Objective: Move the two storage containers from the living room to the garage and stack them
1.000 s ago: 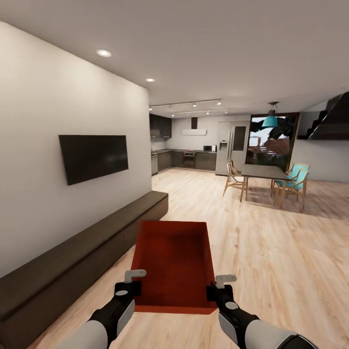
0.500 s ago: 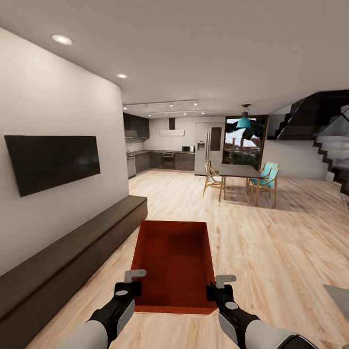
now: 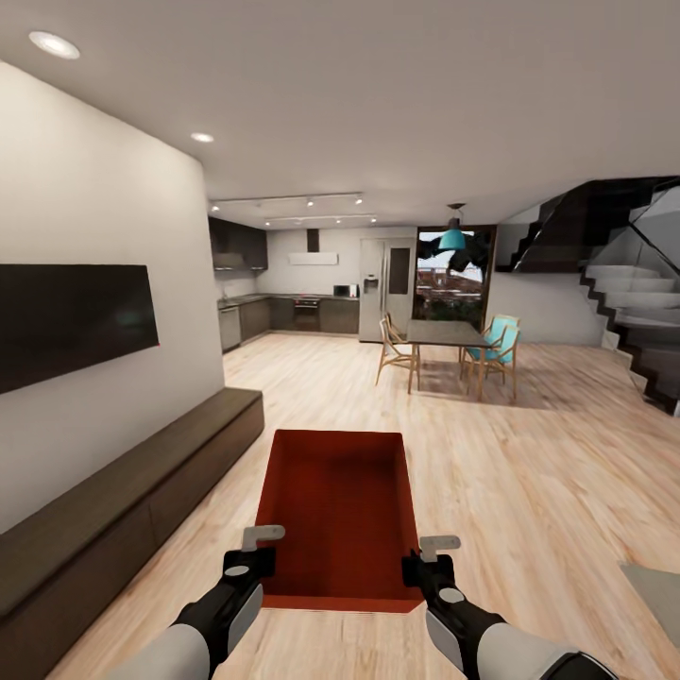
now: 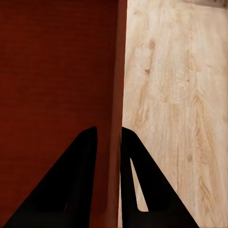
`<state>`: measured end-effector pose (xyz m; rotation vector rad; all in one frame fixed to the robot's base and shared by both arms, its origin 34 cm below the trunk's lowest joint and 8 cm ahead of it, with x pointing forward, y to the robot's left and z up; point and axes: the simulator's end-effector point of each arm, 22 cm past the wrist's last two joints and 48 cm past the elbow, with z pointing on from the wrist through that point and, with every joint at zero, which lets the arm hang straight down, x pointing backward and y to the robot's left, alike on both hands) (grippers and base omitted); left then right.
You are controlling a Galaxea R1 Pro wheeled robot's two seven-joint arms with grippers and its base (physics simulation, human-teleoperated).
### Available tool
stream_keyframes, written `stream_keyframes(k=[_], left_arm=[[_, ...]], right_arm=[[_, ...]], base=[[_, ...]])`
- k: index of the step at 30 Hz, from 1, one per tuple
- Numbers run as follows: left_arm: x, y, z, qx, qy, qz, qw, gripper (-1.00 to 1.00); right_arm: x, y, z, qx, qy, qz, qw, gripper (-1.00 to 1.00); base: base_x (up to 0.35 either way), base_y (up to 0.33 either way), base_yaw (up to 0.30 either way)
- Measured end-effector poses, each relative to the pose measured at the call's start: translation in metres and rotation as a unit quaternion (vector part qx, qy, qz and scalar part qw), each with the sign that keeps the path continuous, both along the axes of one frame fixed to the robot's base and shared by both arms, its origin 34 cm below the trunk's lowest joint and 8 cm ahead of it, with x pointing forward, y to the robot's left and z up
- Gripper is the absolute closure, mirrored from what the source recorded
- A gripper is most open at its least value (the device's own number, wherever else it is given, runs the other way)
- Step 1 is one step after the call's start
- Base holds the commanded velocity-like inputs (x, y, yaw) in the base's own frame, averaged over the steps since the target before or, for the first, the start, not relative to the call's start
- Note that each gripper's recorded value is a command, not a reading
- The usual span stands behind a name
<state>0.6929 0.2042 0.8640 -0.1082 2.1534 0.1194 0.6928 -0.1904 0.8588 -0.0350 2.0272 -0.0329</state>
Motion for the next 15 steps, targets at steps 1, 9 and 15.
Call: stream_keyframes(k=[1,9,15], left_arm=[[0.0,0.0,0.0001,0.0,0.0,0.0,1.0,1.0],[-0.0001,-0.0007,-0.0001,0.0,0.0,0.0,1.0,1.0],[0.0,-0.0008,0.0,0.0,0.0,0.0,1.0,1.0]], right_arm=[[0.0,0.0001,0.0,0.0,0.0,0.0,1.0,1.0],[0.0001,-0.0007,0.0,0.0,0.0,0.0,1.0,1.0],[0.0001,-0.0007,0.0,0.0,0.0,0.0,1.0,1.0]], base=[[0.321,0.0,-0.008],[0.321,0.0,-0.199],[0.321,0.0,-0.281]])
